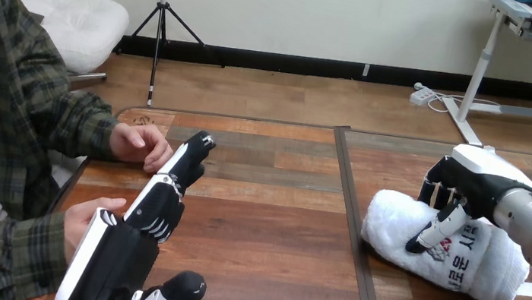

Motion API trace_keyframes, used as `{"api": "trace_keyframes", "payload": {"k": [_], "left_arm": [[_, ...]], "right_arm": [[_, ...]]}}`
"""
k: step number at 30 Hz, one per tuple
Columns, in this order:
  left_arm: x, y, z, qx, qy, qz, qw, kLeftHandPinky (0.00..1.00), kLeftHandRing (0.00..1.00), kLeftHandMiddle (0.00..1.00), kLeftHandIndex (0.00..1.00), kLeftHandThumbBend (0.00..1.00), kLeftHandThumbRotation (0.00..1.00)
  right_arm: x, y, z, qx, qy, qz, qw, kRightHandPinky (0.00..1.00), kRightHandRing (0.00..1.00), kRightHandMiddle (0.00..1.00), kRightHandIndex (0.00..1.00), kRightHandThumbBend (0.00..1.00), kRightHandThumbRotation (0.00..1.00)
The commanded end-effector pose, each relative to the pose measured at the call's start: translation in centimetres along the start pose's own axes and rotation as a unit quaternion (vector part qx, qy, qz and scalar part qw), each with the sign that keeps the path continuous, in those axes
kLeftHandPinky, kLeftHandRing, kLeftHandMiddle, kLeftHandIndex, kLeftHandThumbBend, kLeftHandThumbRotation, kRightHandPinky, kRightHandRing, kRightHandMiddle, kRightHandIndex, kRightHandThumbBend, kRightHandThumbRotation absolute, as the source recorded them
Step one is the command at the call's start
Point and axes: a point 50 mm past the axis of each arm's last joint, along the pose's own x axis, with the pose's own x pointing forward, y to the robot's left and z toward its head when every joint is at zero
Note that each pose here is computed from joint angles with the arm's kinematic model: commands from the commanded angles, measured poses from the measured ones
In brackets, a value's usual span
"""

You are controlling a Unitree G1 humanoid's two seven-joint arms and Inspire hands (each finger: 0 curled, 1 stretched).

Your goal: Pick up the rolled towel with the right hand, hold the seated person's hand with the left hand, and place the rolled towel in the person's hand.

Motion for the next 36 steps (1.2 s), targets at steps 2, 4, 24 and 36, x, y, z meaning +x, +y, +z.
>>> {"api": "trace_keyframes", "payload": {"k": [2,4,24,36], "left_arm": [[1.04,0.16,0.87,0.002,-0.033,0.006,0.9994,0.95,0.97,0.97,0.92,0.88,0.77],[1.03,0.18,0.89,0.003,-0.033,0.006,0.9994,0.95,0.97,0.97,0.92,0.88,0.77],[0.95,0.27,1.07,0.005,-0.030,0.006,0.9995,0.94,0.97,0.97,0.91,0.88,0.77],[1.03,0.28,1.20,0.005,-0.033,0.006,0.9994,0.93,0.97,0.97,0.91,0.86,0.78]], "right_arm": [[0.26,0.95,1.03,0.025,-0.029,0.007,0.9992,0.29,0.33,0.36,0.36,0.84,0.00],[0.25,0.95,1.09,0.029,-0.034,0.006,0.9990,0.29,0.32,0.36,0.36,0.84,0.00],[0.05,1.31,1.25,0.057,-0.060,0.008,0.9965,0.29,0.32,0.35,0.35,0.82,0.00],[0.10,1.66,1.27,0.060,-0.057,0.017,0.9965,0.33,0.37,0.41,0.41,0.88,0.03]]}}
